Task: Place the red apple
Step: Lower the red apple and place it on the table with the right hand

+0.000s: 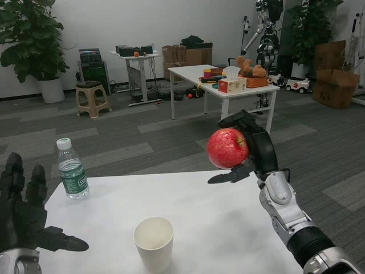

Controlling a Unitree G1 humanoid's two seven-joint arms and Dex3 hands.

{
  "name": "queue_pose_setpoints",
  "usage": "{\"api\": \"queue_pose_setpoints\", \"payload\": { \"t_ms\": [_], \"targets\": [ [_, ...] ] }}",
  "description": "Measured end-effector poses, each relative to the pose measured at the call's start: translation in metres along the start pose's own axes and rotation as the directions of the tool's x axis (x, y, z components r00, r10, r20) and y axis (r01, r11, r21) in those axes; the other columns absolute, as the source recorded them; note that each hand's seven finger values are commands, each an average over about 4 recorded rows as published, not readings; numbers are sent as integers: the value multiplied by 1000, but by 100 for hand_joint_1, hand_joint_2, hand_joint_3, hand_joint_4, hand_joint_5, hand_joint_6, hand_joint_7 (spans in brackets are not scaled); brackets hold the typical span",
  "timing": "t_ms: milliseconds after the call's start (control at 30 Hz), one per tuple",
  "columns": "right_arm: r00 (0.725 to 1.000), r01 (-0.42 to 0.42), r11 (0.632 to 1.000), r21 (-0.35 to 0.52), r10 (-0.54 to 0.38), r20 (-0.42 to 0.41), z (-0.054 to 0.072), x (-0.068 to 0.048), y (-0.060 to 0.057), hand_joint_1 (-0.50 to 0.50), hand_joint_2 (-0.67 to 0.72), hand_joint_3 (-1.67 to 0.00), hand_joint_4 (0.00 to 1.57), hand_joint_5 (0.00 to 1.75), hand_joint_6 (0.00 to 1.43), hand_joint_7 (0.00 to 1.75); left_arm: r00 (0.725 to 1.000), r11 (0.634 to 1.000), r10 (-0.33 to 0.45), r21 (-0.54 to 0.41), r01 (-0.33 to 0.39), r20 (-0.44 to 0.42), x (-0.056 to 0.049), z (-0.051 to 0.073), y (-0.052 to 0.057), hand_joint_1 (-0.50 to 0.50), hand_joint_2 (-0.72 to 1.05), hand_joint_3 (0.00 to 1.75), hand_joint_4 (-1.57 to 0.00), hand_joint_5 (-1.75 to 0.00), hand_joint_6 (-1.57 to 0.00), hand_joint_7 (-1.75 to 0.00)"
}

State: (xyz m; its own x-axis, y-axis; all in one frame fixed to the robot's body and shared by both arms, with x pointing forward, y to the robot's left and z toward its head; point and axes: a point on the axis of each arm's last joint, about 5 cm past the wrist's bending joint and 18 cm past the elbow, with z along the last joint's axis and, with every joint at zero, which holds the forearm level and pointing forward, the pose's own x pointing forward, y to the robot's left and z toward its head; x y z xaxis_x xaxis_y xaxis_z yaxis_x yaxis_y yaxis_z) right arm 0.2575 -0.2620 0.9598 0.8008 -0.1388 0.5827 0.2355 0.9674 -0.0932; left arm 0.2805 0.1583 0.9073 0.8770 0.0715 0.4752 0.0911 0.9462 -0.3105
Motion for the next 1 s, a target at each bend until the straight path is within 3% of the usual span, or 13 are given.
{"api": "queue_pose_setpoints", "payload": {
  "t_ms": [133,700,1000],
  "targets": [
    [1000,1,1000,-2,-1,-5,-1,-1,-1,-17,-41,-32,46,162,43,154,1000,1000,0,-1,0,0,0,0,0,-43,-55,9,-19,-10,0,0],
    [996,46,998,-36,-48,-72,-7,-26,-17,-17,-41,-32,43,165,40,154,1000,1000,5,-14,-5,3,2,0,-2,-43,-55,7,-19,-10,0,0],
    [986,47,997,-66,-57,-157,-15,-50,-24,-17,-43,-32,41,165,39,148,1000,1000,1,-9,-1,-4,2,-1,-3,-43,-55,2,-19,-10,0,0]
  ]
}}
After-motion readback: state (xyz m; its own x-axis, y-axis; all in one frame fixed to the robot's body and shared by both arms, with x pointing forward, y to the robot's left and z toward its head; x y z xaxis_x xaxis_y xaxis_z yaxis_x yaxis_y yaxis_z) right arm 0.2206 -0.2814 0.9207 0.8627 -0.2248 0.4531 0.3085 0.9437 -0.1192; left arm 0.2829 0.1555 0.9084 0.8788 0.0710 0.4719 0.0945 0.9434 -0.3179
